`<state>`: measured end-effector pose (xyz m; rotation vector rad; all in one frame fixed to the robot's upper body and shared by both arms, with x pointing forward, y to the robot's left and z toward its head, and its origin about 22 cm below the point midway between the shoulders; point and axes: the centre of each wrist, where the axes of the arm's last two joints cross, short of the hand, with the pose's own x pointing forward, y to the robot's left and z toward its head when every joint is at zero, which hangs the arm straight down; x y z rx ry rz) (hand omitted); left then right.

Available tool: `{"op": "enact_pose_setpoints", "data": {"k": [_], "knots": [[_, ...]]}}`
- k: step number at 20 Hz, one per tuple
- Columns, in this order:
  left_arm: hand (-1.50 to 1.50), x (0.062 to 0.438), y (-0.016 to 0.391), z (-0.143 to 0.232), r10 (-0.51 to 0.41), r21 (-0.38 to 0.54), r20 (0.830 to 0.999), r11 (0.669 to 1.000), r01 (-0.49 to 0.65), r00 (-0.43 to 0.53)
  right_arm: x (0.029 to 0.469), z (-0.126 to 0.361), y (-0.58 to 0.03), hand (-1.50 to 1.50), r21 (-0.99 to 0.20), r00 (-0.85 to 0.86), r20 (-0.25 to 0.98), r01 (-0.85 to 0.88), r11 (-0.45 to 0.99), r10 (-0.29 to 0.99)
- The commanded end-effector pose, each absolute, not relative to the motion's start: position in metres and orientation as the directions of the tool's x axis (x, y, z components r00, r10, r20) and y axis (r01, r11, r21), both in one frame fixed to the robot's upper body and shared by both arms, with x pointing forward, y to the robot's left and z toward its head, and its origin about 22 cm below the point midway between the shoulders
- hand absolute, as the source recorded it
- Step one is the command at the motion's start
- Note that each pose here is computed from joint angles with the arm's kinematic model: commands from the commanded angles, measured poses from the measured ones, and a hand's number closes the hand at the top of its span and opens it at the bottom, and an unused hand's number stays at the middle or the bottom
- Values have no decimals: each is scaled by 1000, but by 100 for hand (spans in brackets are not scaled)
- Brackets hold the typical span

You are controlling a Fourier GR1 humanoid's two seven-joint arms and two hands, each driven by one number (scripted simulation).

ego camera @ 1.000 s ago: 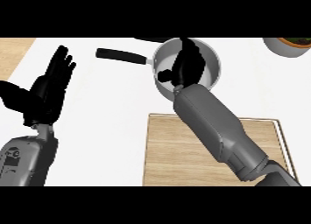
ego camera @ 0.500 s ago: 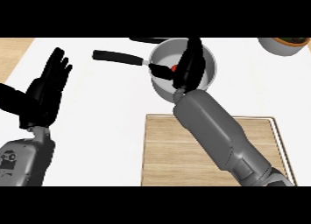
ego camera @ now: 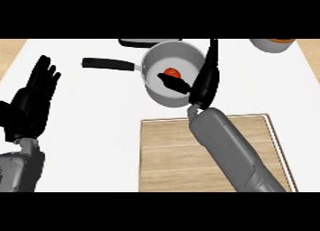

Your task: Pick the tomato from the tray and place it in the pot

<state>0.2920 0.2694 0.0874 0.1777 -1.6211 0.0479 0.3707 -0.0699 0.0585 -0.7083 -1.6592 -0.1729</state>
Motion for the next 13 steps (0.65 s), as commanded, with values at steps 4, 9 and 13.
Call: {"op": "enact_pose_setpoints", "data": {"k": [4, 9, 13], "knots": [[0, 283, 286, 79, -91, 81, 995, 980, -179, -45, 347, 34, -108, -150, -258, -66, 943, 473, 843, 326], [0, 270, 290, 88, -91, 83, 995, 981, -177, -35, 342, 46, -132, -150, -281, -55, 938, 458, 843, 342], [0, 289, 277, 78, -80, 71, 996, 981, -180, -42, 320, 21, -125, -150, -272, -63, 940, 456, 847, 335]]}}
